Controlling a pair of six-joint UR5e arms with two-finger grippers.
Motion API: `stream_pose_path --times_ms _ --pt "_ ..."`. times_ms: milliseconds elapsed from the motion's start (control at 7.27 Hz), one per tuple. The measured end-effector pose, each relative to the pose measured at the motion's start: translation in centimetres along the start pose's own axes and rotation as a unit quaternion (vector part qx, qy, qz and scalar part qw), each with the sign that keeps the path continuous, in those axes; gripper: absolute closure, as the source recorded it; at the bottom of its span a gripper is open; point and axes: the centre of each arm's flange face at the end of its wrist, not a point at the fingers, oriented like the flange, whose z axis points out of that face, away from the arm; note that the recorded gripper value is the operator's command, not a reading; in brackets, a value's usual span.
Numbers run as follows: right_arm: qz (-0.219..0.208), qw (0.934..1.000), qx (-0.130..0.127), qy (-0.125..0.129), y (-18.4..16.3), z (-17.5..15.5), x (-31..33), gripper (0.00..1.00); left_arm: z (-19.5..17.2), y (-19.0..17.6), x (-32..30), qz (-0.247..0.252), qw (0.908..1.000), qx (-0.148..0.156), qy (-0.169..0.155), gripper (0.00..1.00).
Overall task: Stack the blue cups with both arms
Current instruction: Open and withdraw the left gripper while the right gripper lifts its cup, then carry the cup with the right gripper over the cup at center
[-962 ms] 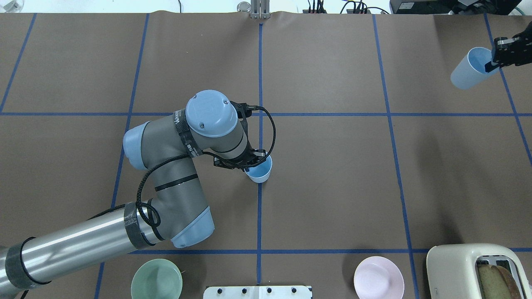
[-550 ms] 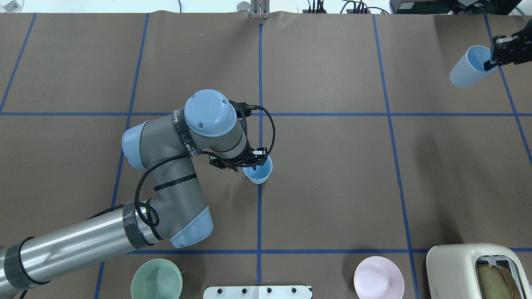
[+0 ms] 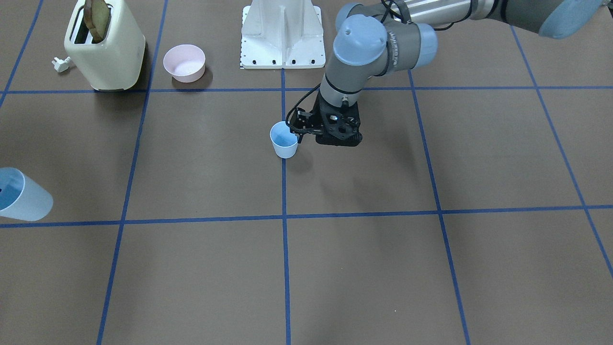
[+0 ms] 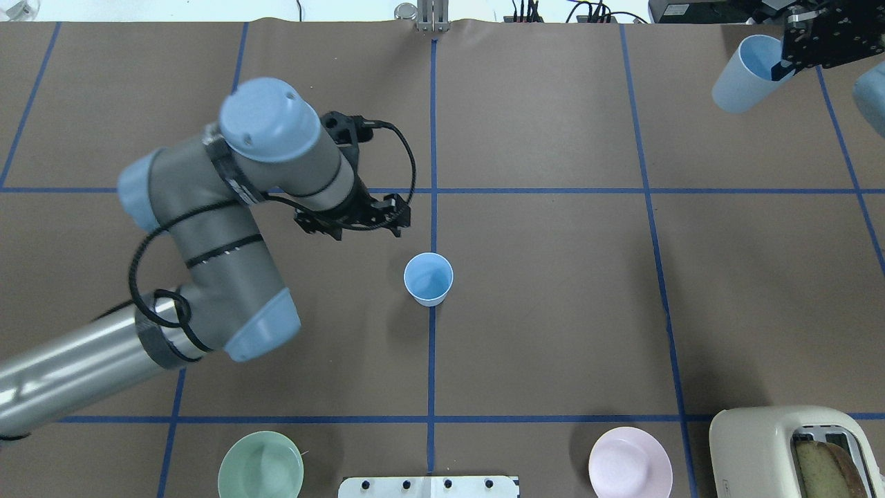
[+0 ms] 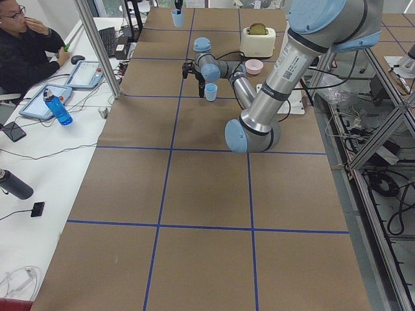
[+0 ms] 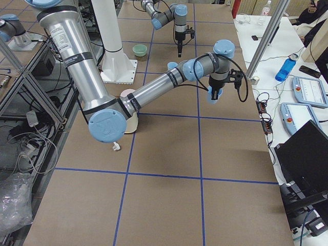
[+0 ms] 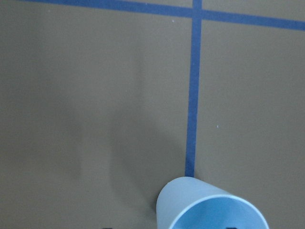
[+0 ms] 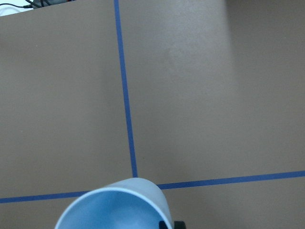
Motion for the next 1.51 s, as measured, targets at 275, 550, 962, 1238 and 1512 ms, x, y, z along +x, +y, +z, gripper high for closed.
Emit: stream_pose_path --times_ms 275,550,962,1238,1512 --pt "0.031 0.9995 0.002 -0.005 3.2 0.4 -6.6 1.0 -5.0 -4.8 -8.6 0.034 0.9994 0.001 0.005 0.02" --pt "0.057 0.9983 0.007 -0.01 7.2 1.6 -13.0 1.0 -8.3 -8.0 -17.5 0.065 0.9977 0.014 -0.01 0.02" --pt "0.096 0.9949 0.013 -0.028 13.1 2.5 -20.7 1.0 -11.1 -9.5 -29.2 0.098 0.9939 0.024 -0.045 0.02" --pt "0.108 0.9938 0.017 -0.025 18.0 3.9 -25.0 1.0 -11.6 -9.6 -34.7 0.104 0.9934 0.03 -0.035 0.02" --pt "0.097 0.9951 0.019 -0.001 22.4 4.7 -27.6 1.0 -10.8 -9.3 -38.6 0.108 0.9933 0.037 -0.018 0.02"
